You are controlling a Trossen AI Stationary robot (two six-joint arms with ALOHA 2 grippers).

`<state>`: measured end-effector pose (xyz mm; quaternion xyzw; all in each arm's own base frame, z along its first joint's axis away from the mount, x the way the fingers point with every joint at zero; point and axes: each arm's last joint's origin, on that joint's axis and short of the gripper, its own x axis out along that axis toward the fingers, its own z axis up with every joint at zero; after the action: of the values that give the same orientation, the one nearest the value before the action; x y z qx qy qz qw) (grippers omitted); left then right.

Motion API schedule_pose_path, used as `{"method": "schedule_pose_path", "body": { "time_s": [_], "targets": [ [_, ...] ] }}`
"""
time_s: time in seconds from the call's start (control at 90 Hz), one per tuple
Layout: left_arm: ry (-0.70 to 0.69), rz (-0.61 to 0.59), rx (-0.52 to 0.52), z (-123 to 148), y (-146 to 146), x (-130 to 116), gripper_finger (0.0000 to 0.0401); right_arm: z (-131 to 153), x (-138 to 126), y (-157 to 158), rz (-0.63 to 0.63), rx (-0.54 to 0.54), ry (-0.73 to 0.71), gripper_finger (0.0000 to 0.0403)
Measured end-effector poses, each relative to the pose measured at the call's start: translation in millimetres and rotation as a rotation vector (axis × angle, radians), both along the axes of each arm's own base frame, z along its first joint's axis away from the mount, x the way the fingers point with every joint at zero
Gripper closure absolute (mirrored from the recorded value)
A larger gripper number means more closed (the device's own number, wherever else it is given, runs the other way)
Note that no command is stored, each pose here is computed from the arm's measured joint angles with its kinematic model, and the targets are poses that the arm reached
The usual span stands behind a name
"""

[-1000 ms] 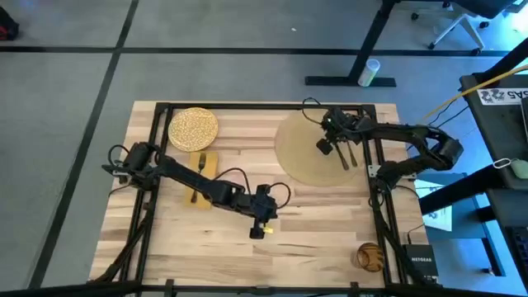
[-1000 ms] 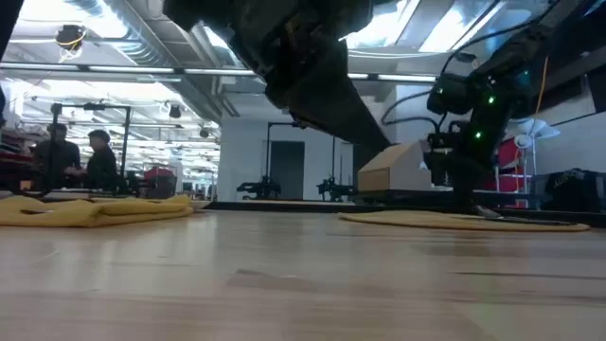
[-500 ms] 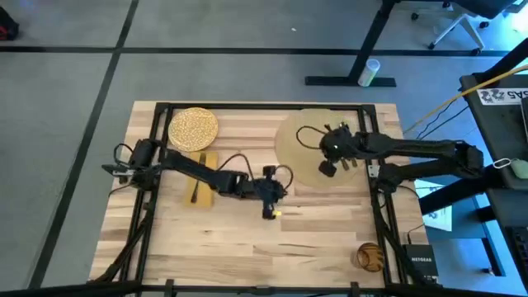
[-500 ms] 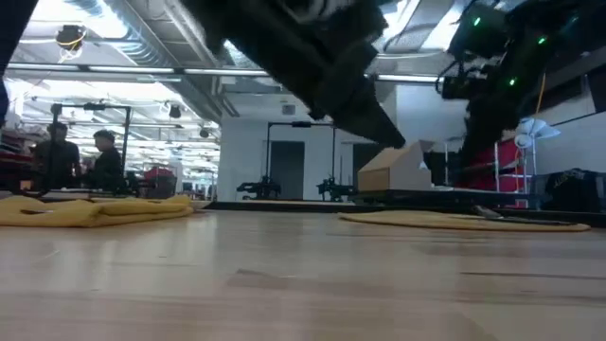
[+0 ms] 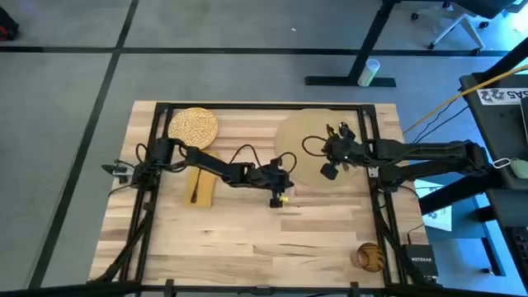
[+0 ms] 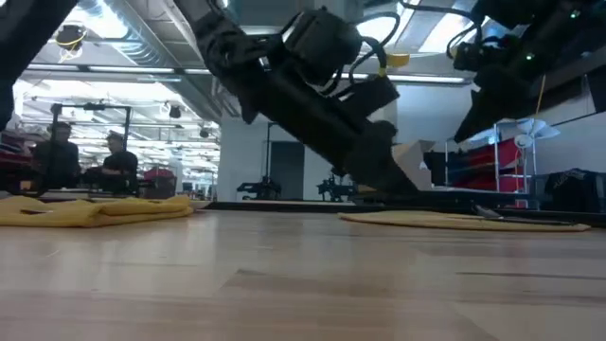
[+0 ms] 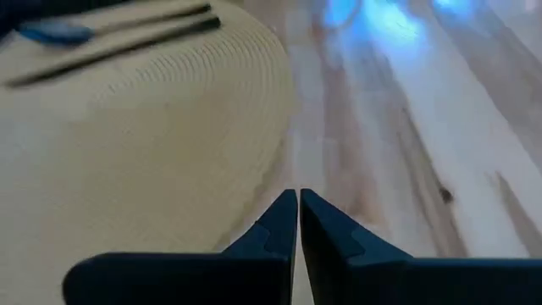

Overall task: Set table place
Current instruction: Move the woven mat to the center of the table

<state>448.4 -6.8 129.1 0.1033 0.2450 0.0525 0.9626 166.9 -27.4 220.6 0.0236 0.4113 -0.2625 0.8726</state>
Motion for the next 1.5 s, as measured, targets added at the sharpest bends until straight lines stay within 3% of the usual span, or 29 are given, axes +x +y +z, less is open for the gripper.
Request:
{"method": "schedule_pose_path", "body": {
  "time_s": [0.289,0.556,1.1,1.356,1.5],
  "targets": [
    [0.077,0.049,0.058,-22.8,31.1,7.8,0.0401,0.2,0.0,-0.5,-0.009,-0.011,0.000,0.0403],
    [0.181,0.060,0.056,-33.3,38.5,3.1,0.0401,0.0,0.0,-0.5,-0.006,-0.011,0.003,0.0403],
    [0.410,-0.027,0.071,-43.2,-18.0,-13.3,0.0401,-2.4,-2.4,0.7,0.017,0.020,0.037,0.0403],
    [0.419,-0.073,0.059,-18.0,-53.7,-25.3,0.0401,-2.9,-2.7,1.9,0.049,0.020,0.053,0.0403],
    [0.399,-0.082,0.031,-0.4,-64.1,-31.4,0.0401,-8.2,-11.7,7.3,0.029,-0.003,0.162,0.0403]
  ]
}}
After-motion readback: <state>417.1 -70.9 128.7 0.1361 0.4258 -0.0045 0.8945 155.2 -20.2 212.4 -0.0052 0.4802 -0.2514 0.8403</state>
